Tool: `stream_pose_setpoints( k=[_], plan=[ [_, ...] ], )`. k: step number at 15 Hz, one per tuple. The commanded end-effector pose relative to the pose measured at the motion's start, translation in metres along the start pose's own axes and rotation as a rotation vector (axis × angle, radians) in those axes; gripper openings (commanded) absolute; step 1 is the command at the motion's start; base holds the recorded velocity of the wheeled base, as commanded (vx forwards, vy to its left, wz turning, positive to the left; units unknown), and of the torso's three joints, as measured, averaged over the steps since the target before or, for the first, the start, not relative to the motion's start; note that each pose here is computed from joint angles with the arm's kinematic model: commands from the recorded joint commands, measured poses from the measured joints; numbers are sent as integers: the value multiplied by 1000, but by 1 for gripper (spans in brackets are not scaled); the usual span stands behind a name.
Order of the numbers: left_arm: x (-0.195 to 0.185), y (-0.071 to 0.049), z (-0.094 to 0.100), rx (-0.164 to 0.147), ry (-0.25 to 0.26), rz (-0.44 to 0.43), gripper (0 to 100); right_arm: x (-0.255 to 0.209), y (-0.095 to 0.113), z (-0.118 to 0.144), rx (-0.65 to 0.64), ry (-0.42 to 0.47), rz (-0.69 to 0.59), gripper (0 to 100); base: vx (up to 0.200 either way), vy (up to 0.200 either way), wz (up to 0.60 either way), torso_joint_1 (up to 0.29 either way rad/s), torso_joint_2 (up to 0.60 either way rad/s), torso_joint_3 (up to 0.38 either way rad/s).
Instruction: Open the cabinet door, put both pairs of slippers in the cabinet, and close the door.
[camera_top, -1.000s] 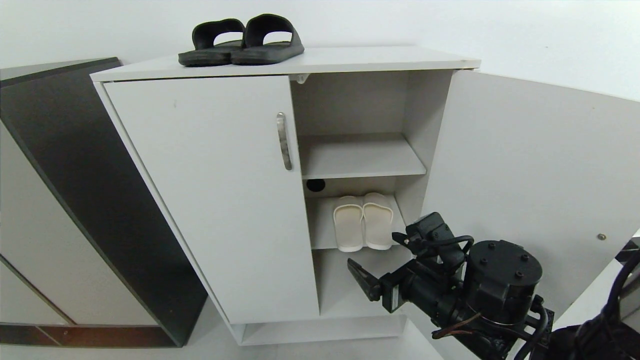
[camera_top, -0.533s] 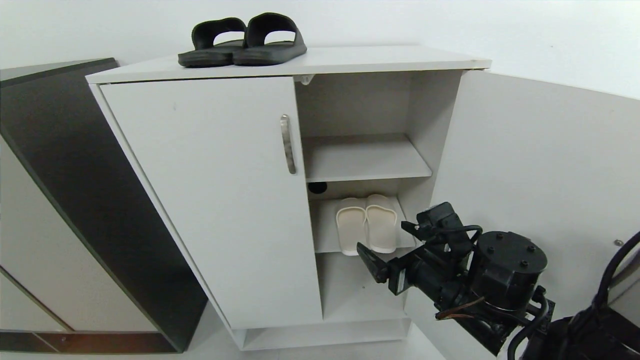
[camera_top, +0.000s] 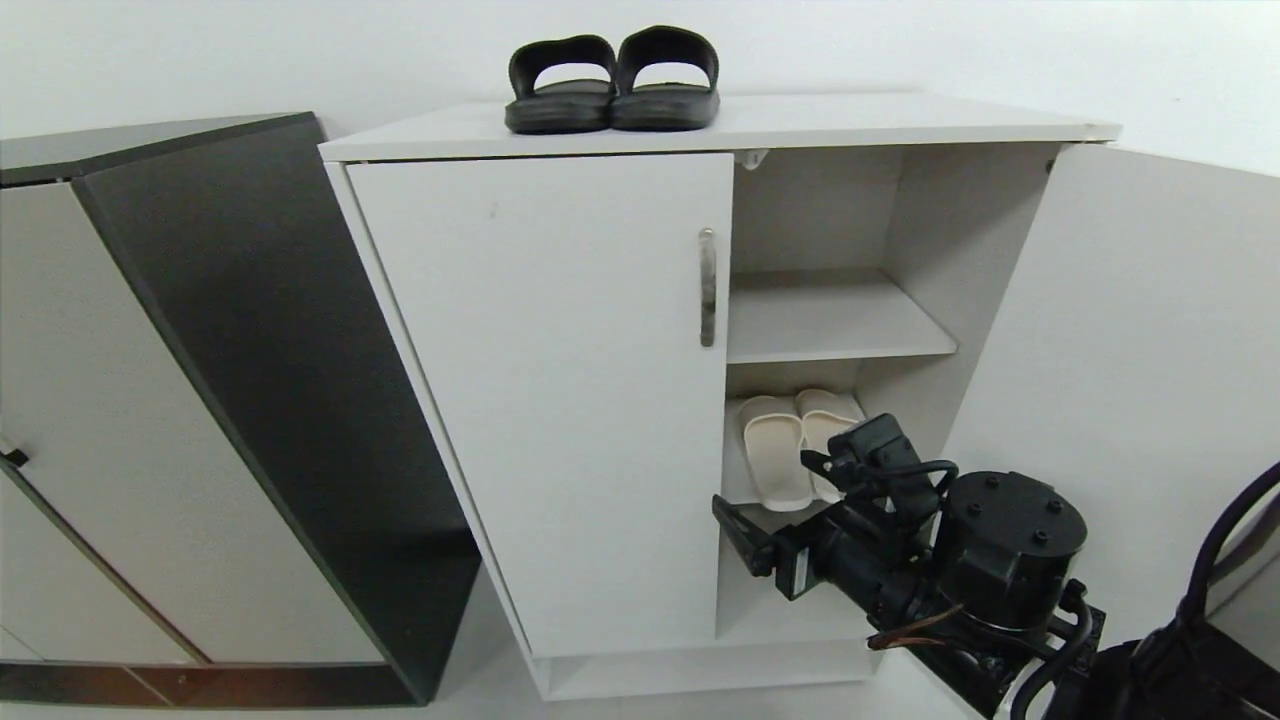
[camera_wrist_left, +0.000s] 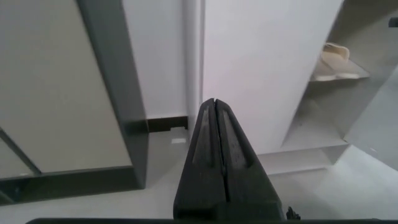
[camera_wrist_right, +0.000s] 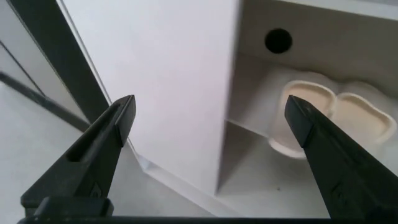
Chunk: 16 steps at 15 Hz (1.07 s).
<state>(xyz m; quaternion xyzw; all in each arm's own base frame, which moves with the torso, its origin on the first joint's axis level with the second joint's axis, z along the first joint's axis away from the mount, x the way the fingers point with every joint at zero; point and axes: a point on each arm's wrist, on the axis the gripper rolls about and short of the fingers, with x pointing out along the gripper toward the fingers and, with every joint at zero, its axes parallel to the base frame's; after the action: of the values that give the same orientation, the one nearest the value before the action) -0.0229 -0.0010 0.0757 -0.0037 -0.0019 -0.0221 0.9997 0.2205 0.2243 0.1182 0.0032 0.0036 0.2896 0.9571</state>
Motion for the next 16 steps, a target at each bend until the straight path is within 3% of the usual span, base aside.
stream_pose_setpoints(
  k=[1,7,16],
  plan=[
    [0,0,0,0,2,1,0,0,1,-2,-1,6,3,100,0,200,0,2,2,2],
    [0,0,0,-2,1,1,0,0,1,-3,-16,10,6,100,0,200,0,2,3,5],
    [0,0,0,-3,1,4,0,-2,0,-5,-26,19,8,100,0,0,0,0,0,0]
  ],
)
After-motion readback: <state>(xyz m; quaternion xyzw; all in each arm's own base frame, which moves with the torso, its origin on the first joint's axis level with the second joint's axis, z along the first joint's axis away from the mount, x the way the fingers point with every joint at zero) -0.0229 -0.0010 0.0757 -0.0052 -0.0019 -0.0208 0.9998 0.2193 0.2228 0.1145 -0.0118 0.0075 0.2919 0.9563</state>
